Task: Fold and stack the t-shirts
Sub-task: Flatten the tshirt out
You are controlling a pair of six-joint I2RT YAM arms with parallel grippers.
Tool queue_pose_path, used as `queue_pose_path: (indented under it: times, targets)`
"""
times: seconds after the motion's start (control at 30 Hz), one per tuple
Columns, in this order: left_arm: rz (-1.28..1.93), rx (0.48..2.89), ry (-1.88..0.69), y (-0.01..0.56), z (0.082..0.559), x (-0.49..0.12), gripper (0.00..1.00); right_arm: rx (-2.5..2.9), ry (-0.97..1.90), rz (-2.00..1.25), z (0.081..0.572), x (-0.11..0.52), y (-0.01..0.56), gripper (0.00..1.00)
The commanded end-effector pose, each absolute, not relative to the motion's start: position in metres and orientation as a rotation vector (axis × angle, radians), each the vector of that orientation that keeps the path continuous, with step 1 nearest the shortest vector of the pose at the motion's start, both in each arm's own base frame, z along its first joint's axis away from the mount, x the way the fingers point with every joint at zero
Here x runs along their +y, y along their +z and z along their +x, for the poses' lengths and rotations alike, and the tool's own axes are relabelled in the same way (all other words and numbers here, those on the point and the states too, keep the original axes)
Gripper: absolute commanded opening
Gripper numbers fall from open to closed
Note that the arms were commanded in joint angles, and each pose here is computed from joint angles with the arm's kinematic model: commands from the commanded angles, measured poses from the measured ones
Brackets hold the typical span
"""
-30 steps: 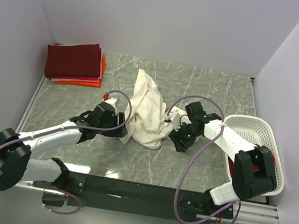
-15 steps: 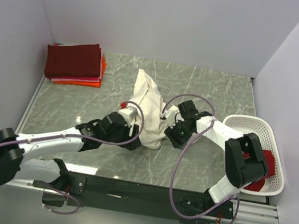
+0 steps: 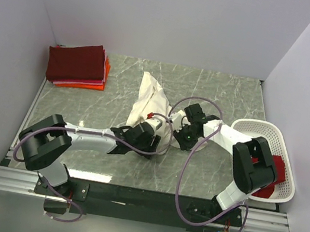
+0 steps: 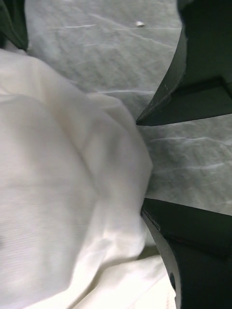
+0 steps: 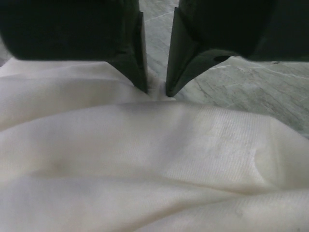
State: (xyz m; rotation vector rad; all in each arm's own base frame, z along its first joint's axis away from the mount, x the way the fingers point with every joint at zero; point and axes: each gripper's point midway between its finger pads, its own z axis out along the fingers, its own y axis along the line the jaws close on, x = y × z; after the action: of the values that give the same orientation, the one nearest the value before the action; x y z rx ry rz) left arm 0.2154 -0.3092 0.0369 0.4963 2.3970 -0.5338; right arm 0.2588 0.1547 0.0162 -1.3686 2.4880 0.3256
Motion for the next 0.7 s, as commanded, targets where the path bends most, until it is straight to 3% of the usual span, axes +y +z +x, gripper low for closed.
queue_pose_path:
  times: [0.0, 0.2, 0.3, 0.4, 0.43, 0.5, 0.67]
  targets:
    - [0.462, 2.287, -0.462, 0.058, 0.24, -0.32, 0.67, 2.476, 0.366, -1.36, 0.266, 0.165, 0.021, 0.27]
    - [0.456, 2.257, -0.43, 0.056, 0.244, -0.324, 0.65, 2.468, 0.393, -1.335, 0.267, 0.166, 0.028, 0.11]
    - [0.476, 2.274, -0.398, 0.044, 0.247, -0.328, 0.58, 2.469, 0.415, -1.325, 0.267, 0.167, 0.031, 0.07]
    - [0.473, 2.277, -0.393, 0.041, 0.251, -0.332, 0.35, 2.476, 0.427, -1.315, 0.266, 0.165, 0.033, 0.05]
    - [0.468, 2.276, -0.397, 0.041, 0.252, -0.333, 0.19, 2.479, 0.432, -1.314, 0.264, 0.165, 0.034, 0.04]
    - [0.451, 2.262, -0.413, 0.049, 0.253, -0.335, 0.04, 2.474, 0.436, -1.303, 0.266, 0.163, 0.038, 0.01]
    - [0.4, 2.176, -0.466, 0.111, 0.25, -0.32, 0.01, 2.398, 0.414, -1.266, 0.274, 0.152, 0.083, 0.0]
